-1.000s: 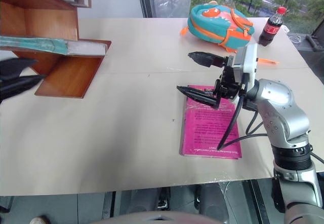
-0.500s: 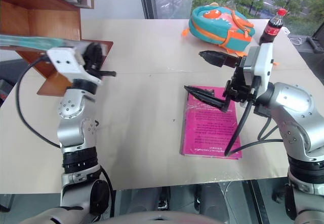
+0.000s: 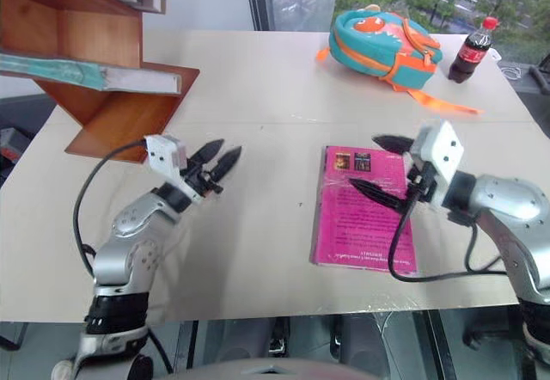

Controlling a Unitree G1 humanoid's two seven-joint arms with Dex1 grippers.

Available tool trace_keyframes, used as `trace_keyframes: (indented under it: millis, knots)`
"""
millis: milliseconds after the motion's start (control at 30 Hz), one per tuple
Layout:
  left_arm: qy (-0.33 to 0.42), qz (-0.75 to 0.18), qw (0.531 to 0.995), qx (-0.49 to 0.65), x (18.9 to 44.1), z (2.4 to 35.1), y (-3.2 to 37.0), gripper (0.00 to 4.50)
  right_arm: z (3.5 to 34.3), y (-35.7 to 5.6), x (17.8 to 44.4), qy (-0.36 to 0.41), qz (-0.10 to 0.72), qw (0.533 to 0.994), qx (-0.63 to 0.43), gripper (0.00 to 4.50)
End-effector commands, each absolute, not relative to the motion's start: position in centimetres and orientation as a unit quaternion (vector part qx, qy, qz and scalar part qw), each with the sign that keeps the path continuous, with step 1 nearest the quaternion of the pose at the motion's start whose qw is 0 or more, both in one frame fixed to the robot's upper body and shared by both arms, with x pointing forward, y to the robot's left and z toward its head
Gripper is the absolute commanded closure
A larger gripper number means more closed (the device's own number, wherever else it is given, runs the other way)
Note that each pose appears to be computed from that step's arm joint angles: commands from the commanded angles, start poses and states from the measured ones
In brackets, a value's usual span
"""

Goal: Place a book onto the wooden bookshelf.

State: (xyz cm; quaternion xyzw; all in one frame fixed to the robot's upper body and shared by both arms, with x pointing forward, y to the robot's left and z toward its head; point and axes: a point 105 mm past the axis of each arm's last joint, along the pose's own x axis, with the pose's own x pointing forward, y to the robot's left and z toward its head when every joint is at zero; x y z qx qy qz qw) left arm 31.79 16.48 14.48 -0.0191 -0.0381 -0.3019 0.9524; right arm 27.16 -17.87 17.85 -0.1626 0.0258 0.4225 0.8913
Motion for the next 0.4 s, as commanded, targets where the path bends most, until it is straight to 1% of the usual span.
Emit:
trace_keyframes:
  millis: [33,133,200,300,400]
  knots:
    - [-0.05,-0.324,0.945,-0.003,30.1,16.1,17.9,0.07,18.1,-21.1,26.4,0.039,0.379,0.903,-0.2,0.0]
    - [-0.023,-0.332,0.943,0.031,27.8,15.8,20.0,0.02,17.4,-24.7,24.7,0.078,0.335,0.915,-0.212,0.0]
    - [0.014,-0.326,0.942,0.075,26.3,14.8,21.6,0.02,16.7,-26.7,23.6,0.108,0.308,0.916,-0.232,0.0]
    - [0.054,-0.328,0.938,0.099,24.6,13.9,23.1,0.02,15.7,-28.3,22.2,0.143,0.296,0.914,-0.238,0.0]
    - [0.063,-0.334,0.934,0.107,24.1,14.1,23.7,0.02,15.5,-28.8,22.1,0.148,0.292,0.916,-0.232,0.0]
